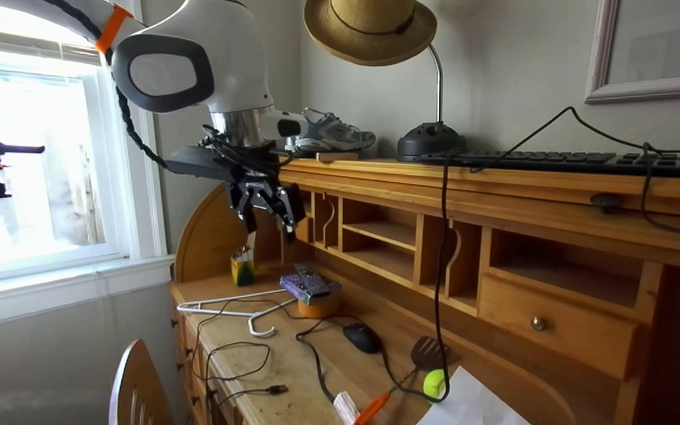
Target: Put the remote on top of the book
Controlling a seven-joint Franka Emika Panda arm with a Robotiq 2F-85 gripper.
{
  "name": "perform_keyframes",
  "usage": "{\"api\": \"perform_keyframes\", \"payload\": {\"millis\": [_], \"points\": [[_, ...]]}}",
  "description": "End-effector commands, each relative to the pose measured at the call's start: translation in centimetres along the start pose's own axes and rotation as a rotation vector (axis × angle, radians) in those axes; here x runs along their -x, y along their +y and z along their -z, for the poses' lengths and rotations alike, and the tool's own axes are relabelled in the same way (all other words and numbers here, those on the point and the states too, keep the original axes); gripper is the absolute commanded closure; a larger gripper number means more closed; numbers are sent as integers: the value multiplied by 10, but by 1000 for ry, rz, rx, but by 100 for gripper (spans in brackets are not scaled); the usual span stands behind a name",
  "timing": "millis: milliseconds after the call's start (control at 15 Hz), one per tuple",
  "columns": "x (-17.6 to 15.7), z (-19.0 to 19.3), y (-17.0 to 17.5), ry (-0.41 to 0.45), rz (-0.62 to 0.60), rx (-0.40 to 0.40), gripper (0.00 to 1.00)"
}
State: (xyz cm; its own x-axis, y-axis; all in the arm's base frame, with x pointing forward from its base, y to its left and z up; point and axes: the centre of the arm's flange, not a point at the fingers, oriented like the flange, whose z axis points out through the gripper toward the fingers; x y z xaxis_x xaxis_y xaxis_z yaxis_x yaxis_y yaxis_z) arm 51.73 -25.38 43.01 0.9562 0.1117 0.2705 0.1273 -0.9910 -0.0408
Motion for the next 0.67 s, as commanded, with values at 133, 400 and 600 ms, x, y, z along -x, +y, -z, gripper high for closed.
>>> {"api": "perform_keyframes", "payload": {"millis": [133, 400, 600], "points": [[-1, 28, -28, -107, -35, -88, 0], [-2, 36, -37, -116, -38, -105, 0], [0, 35, -35, -119, -42, -104, 0]]}}
